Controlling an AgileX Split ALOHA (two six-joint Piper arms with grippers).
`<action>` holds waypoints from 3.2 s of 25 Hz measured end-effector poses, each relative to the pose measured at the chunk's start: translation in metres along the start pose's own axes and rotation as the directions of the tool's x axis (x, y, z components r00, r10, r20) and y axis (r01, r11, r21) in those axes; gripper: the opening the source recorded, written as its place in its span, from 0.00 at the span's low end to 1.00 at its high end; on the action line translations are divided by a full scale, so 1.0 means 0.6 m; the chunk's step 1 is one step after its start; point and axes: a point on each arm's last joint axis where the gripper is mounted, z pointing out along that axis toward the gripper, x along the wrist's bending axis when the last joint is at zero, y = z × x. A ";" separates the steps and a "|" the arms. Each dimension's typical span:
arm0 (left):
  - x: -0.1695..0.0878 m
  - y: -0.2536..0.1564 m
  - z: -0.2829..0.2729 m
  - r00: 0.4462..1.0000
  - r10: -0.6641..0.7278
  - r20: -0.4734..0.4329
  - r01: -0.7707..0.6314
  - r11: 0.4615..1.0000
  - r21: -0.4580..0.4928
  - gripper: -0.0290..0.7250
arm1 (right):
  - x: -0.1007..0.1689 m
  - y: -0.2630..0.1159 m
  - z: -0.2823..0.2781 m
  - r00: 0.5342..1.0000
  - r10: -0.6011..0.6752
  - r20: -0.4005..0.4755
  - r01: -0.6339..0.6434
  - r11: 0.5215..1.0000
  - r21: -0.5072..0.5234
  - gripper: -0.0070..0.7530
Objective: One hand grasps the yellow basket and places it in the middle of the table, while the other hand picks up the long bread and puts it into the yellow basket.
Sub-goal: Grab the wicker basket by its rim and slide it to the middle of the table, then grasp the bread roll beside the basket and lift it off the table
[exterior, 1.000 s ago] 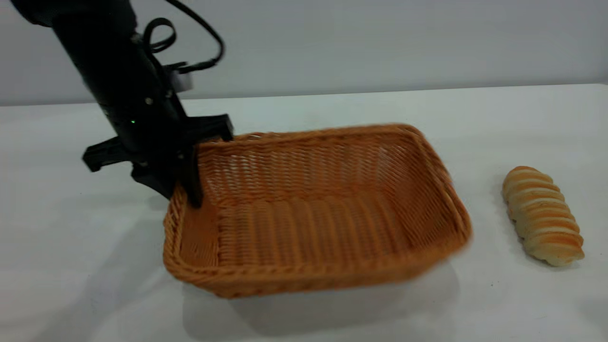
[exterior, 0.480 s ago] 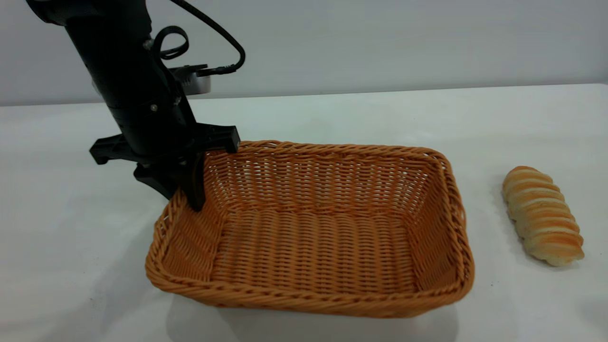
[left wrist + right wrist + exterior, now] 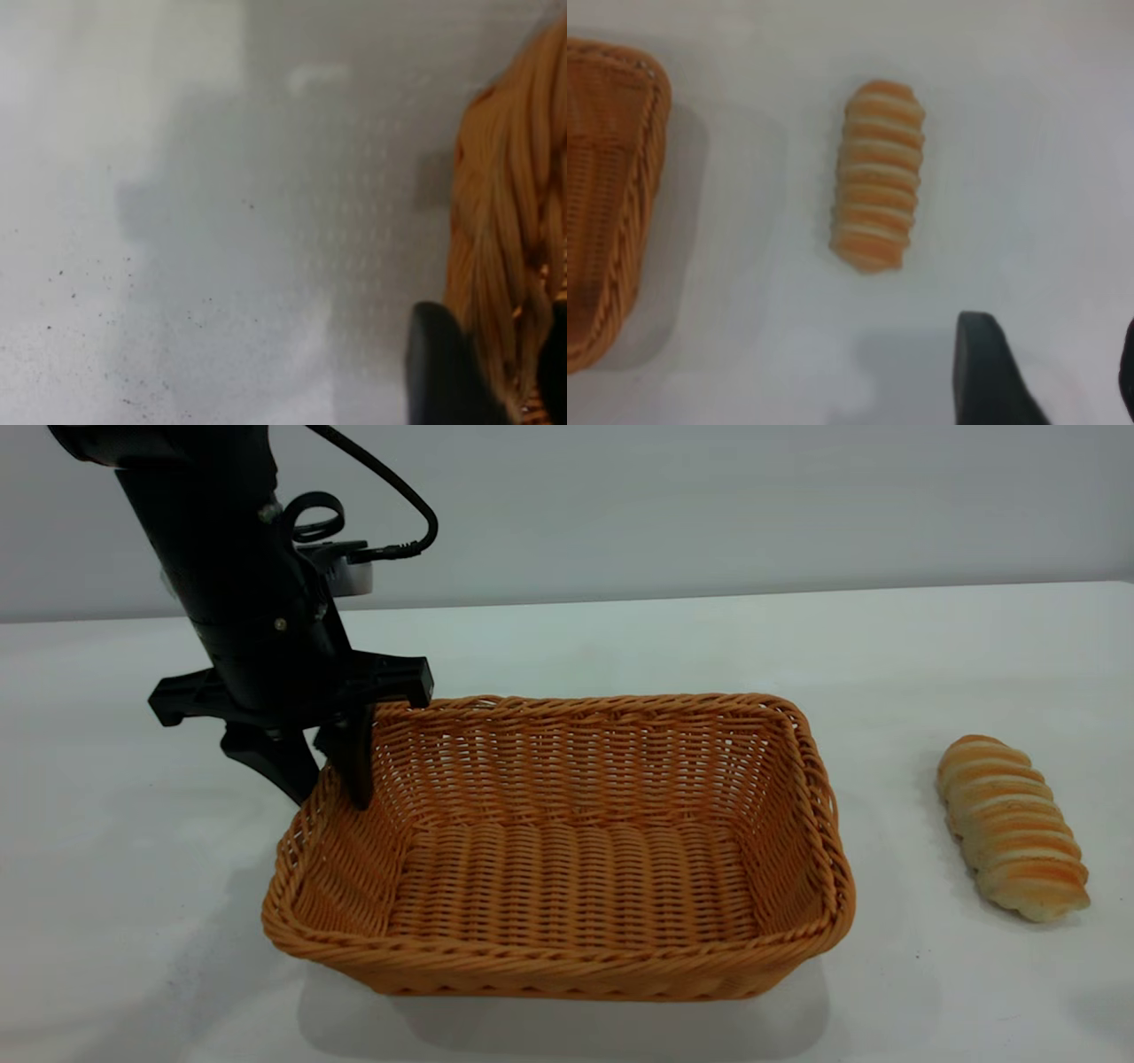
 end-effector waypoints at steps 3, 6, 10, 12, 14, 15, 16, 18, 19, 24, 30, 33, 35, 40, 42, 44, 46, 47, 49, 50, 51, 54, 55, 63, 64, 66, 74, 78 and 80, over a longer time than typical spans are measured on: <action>0.000 0.000 0.000 1.000 -0.001 0.000 0.001 1.000 0.000 0.71 | 0.001 0.005 0.000 1.000 -0.023 -0.003 0.023 0.999 -0.036 0.60; 0.000 0.000 -0.001 1.000 0.002 -0.002 -0.002 1.000 0.000 0.82 | 0.002 0.012 0.009 0.999 -0.035 -0.006 0.034 0.998 -0.057 0.68; 0.002 0.004 -0.016 0.999 0.038 -0.019 -0.039 0.999 -0.027 0.83 | 0.005 0.018 0.045 0.999 -0.036 -0.011 0.036 0.999 -0.001 0.78; 0.004 0.008 -0.029 0.997 0.071 -0.037 -0.073 0.996 -0.049 0.81 | 0.008 0.025 0.069 1.000 -0.019 -0.019 0.020 0.999 0.045 0.79; 0.005 0.011 -0.046 0.993 0.100 -0.056 -0.104 0.992 -0.070 0.80 | 0.011 0.035 0.093 1.000 0.000 -0.027 0.003 0.996 0.085 0.79; 0.005 0.012 -0.056 0.992 0.110 -0.061 -0.115 0.990 -0.082 0.79 | 0.013 0.040 0.106 1.000 0.009 -0.030 -0.005 0.994 0.106 0.79; 0.006 0.014 -0.065 0.991 0.119 -0.066 -0.125 0.988 -0.094 0.79 | 0.014 0.046 0.116 0.999 0.015 -0.032 -0.011 0.993 0.119 0.79; 0.005 0.016 -0.087 0.989 0.129 -0.069 -0.137 0.983 -0.123 0.79 | 0.017 0.054 0.145 0.999 0.025 -0.034 -0.019 0.987 0.161 0.79; 0.004 0.017 -0.097 0.989 0.131 -0.068 -0.139 0.981 -0.136 0.79 | 0.018 0.058 0.159 0.999 0.031 -0.035 -0.024 0.983 0.180 0.79; 0.002 0.020 -0.151 0.989 0.134 -0.055 -0.143 0.967 -0.210 0.79 | 0.024 0.070 0.226 0.999 0.032 -0.036 -0.021 0.962 0.271 0.79; 0.000 0.015 -0.212 0.990 0.133 -0.038 -0.138 0.949 -0.283 0.79 | 0.028 0.072 0.299 0.999 0.030 -0.033 -0.016 0.936 0.351 0.79; 0.000 0.012 -0.246 0.991 0.134 -0.026 -0.135 0.934 -0.330 0.79 | 0.030 0.070 0.333 0.999 0.025 -0.032 -0.010 0.922 0.387 0.79; 0.001 0.008 -0.269 0.991 0.134 -0.019 -0.132 0.925 -0.356 0.79 | 0.031 0.066 0.353 0.999 0.020 -0.032 -0.005 0.909 0.417 0.79; 0.005 -0.008 -0.321 0.991 0.134 -0.011 -0.127 0.909 -0.398 0.78 | 0.033 0.051 0.404 0.999 0.005 -0.036 0.013 0.879 0.476 0.79; 0.007 -0.016 -0.342 0.991 0.135 -0.008 -0.126 0.902 -0.413 0.78 | 0.034 0.047 0.419 0.999 0.000 -0.038 0.019 0.872 0.490 0.79; 0.009 -0.023 -0.358 0.991 0.134 -0.007 -0.124 0.898 -0.422 0.78 | 0.034 0.043 0.433 0.999 -0.002 -0.038 0.021 0.864 0.502 0.79; 0.011 -0.030 -0.373 0.991 0.134 -0.005 -0.123 0.894 -0.431 0.78 | 0.035 0.041 0.444 0.999 -0.002 -0.038 0.021 0.861 0.509 0.79; 0.012 -0.033 -0.378 0.991 0.133 -0.006 -0.123 0.894 -0.432 0.78 | 0.035 0.039 0.450 0.999 -0.002 -0.038 0.022 0.858 0.513 0.79; 0.014 -0.039 -0.391 0.991 0.133 -0.004 -0.121 0.890 -0.440 0.78 | 0.036 0.035 0.459 0.999 -0.005 -0.039 0.024 0.854 0.520 0.79; 0.015 -0.042 -0.395 0.991 0.132 -0.003 -0.120 0.888 -0.443 0.78 | 0.036 0.033 0.464 0.999 -0.006 -0.039 0.025 0.851 0.525 0.79; 0.016 -0.044 -0.400 0.991 0.132 -0.003 -0.119 0.888 -0.444 0.78 | 0.036 0.031 0.468 0.999 -0.011 -0.039 0.030 0.848 0.529 0.79; 0.018 -0.051 -0.412 0.991 0.131 -0.001 -0.117 0.884 -0.453 0.78 | 0.036 0.026 0.485 0.999 -0.012 -0.039 0.031 0.841 0.540 0.79; 0.019 -0.053 -0.416 0.991 0.132 0.000 -0.118 0.882 -0.456 0.78 | 0.037 0.024 0.492 0.999 -0.012 -0.039 0.031 0.837 0.546 0.79; 0.023 -0.064 -0.432 0.989 0.147 -0.009 -0.135 0.878 -0.460 0.78 | 0.034 0.012 0.521 0.998 -0.054 -0.039 0.066 0.813 0.579 0.79; 0.023 -0.064 -0.432 0.989 0.147 -0.009 -0.135 0.878 -0.459 0.78 | 0.034 0.010 0.523 0.998 -0.056 -0.039 0.068 0.810 0.583 0.79; 0.023 -0.064 -0.432 0.989 0.148 -0.010 -0.136 0.878 -0.458 0.78 | 0.034 0.009 0.527 0.998 -0.056 -0.038 0.068 0.808 0.586 0.78; 0.024 -0.067 -0.436 0.988 0.152 -0.011 -0.139 0.875 -0.464 0.78 | 0.031 0.006 0.527 0.996 -0.078 -0.036 0.084 0.797 0.597 0.29; 0.024 -0.067 -0.436 0.988 0.156 -0.012 -0.143 0.874 -0.465 0.78 | 0.028 0.006 0.526 0.993 -0.111 -0.036 0.110 0.787 0.607 0.09; 0.024 -0.066 -0.436 0.986 0.167 -0.022 -0.158 0.871 -0.465 0.78 | 0.026 0.011 0.524 0.991 -0.129 -0.034 0.122 0.775 0.621 0.09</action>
